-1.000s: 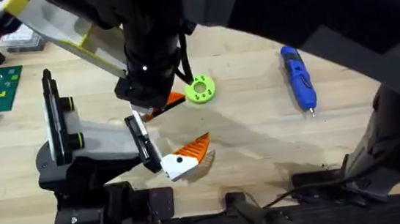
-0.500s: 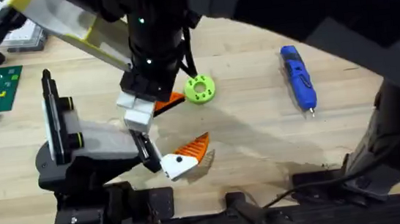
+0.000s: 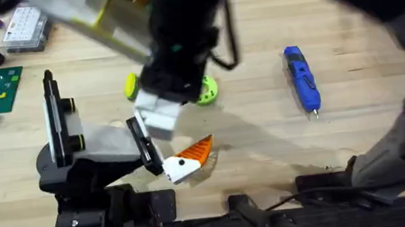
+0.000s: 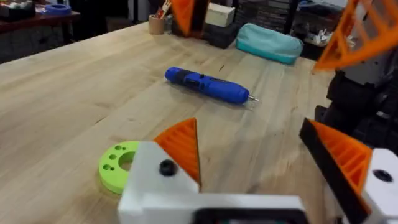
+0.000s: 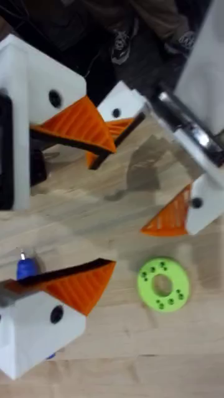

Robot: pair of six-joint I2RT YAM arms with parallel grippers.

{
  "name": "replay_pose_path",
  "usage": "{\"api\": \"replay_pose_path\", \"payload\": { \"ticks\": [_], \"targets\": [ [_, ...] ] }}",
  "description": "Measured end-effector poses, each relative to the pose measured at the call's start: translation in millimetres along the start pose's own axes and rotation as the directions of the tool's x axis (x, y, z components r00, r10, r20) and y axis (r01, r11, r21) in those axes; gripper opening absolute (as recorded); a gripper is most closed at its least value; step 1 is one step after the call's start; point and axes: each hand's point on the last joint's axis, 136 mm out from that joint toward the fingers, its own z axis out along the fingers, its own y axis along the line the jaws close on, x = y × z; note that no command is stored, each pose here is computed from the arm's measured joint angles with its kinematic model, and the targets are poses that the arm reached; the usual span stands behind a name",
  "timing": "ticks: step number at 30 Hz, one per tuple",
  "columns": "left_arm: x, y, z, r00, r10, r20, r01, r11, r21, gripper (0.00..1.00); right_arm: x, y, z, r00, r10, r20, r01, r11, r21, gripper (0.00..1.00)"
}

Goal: Pick up the gripper from the table and insert it into the empty holder that is missing its gripper. Then pick up a screw, insert it into the mounting hole, and use the screwdriver to tighten it. Finally, clean up the table by picking up the vegetable and placing it into the bucket.

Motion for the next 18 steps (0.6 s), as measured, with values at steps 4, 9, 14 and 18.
{"api": "replay_pose_path", "payload": {
  "ticks": [4, 9, 14, 18],
  "targets": [
    [0.0, -0.2, 0, 1.0, -0.001, 0.0, 0.001, 1.0, 0.001, 0.921, 21, -7, -26, 1.0, 0.028, 0.0, -0.028, 1.0, 0.009, 0.99],
    [0.1, -0.7, 0, 1.0, -0.001, 0.0, 0.001, 1.0, 0.004, 0.392, 25, -16, -35, 0.998, 0.054, 0.02, -0.055, 0.998, 0.019, 0.99],
    [0.1, -0.7, 0, 1.0, 0.003, 0.0, -0.003, 1.0, 0.004, 0.005, 24, -16, -32, 0.998, 0.059, 0.013, -0.059, 0.998, 0.016, 0.99],
    [0.1, -0.7, 0, 1.0, 0.003, 0.0, -0.003, 1.0, 0.004, 0.005, 26, -16, -29, 0.997, 0.073, 0.001, -0.073, 0.997, 0.012, 0.99]
  ]
}}
